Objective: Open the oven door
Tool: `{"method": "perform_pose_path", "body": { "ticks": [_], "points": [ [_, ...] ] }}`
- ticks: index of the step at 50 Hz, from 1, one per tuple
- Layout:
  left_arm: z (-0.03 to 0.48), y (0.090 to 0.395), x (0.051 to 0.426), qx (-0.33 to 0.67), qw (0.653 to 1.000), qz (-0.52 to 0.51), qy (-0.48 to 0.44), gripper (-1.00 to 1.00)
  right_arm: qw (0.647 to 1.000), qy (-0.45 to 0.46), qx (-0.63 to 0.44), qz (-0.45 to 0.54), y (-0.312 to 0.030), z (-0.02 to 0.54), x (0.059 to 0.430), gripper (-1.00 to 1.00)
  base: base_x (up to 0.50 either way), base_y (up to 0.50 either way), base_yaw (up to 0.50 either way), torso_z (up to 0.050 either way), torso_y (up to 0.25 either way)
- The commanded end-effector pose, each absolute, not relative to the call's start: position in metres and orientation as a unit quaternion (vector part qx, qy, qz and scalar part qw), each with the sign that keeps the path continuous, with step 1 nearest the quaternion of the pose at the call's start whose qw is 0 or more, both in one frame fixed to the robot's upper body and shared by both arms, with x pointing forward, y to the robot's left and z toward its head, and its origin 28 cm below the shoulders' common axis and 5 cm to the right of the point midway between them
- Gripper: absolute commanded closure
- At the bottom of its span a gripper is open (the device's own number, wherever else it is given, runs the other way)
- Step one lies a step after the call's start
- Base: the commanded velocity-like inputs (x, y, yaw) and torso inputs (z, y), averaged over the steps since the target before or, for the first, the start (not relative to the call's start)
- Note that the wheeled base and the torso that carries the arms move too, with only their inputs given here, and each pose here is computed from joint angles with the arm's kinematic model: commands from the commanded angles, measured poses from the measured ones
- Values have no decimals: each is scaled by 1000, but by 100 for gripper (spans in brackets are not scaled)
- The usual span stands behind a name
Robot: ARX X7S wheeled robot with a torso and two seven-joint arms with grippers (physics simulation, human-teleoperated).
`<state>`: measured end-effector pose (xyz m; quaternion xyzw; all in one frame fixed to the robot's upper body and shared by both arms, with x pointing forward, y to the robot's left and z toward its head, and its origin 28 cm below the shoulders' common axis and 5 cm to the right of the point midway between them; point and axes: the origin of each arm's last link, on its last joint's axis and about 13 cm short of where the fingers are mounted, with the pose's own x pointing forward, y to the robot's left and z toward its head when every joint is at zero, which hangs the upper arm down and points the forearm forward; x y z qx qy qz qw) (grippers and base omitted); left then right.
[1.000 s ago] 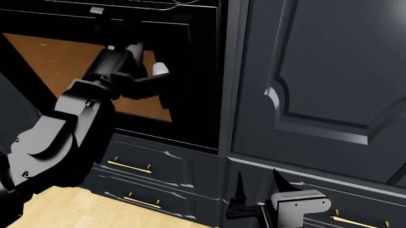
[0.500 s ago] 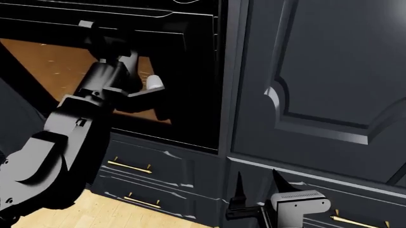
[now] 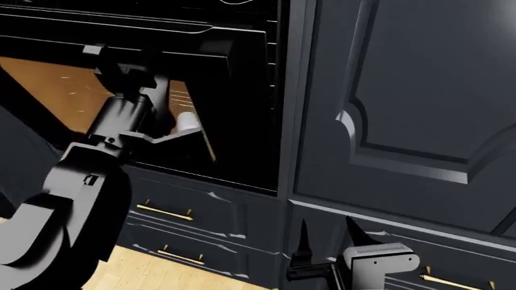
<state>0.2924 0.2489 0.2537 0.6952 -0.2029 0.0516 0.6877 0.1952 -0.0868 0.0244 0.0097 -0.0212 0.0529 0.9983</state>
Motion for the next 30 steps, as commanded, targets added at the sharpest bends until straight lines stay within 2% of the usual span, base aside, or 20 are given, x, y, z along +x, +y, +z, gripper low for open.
{"method": "perform_pose_path", "body": {
  "ticks": [1, 30],
  "points": [
    [260, 258, 283, 688, 685, 101, -220, 100, 998, -22, 10, 52, -87, 24, 195, -100, 0, 0, 4, 0, 0],
    [238, 268, 267, 688, 678, 129, -225, 100, 998, -21, 8, 52, -86, 24, 194, -100, 0, 1, 2, 0, 1]
  ]
}}
